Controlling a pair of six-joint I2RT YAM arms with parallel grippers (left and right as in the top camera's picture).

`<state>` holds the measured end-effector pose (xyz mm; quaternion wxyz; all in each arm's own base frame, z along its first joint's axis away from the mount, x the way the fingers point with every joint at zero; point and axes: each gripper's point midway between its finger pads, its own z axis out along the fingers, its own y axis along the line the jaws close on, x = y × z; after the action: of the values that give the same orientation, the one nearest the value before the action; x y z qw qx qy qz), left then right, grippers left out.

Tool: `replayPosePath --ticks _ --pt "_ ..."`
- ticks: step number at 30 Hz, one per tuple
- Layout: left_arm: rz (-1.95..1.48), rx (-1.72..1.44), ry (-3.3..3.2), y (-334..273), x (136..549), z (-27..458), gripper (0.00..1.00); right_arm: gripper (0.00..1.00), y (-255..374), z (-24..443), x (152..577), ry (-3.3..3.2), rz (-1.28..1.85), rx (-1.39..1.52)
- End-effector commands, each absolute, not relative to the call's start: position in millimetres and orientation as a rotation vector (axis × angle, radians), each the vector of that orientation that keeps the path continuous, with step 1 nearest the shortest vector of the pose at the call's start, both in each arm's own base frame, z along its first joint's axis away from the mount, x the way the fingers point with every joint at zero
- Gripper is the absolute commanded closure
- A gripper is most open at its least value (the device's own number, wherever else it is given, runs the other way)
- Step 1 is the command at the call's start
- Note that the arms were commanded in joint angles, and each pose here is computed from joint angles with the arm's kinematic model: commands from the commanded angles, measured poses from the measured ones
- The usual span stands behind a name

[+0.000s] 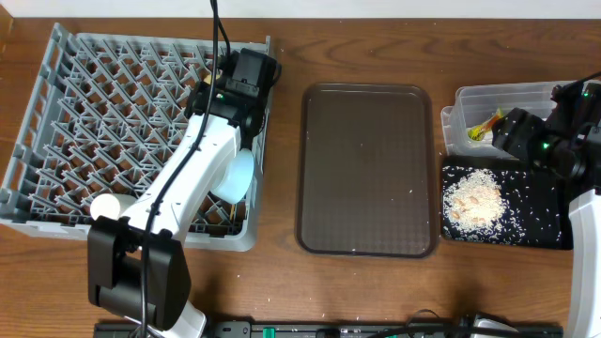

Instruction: Sort waste into correct bins and load items into the dishwasher

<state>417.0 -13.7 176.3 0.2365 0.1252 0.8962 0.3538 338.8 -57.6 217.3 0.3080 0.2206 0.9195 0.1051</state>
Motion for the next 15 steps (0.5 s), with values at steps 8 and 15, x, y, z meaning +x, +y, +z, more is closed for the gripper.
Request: replayPosePath --ticks 8,15 --pt "0.902 0.332 2.479 -14 417 173 0.44 0.22 -57 219 340 2.428 0.275 0.594" --pt "0.461 0.137 2.466 -49 395 210 0.26 0.22 -41 224 343 2.422 0.392 0.536"
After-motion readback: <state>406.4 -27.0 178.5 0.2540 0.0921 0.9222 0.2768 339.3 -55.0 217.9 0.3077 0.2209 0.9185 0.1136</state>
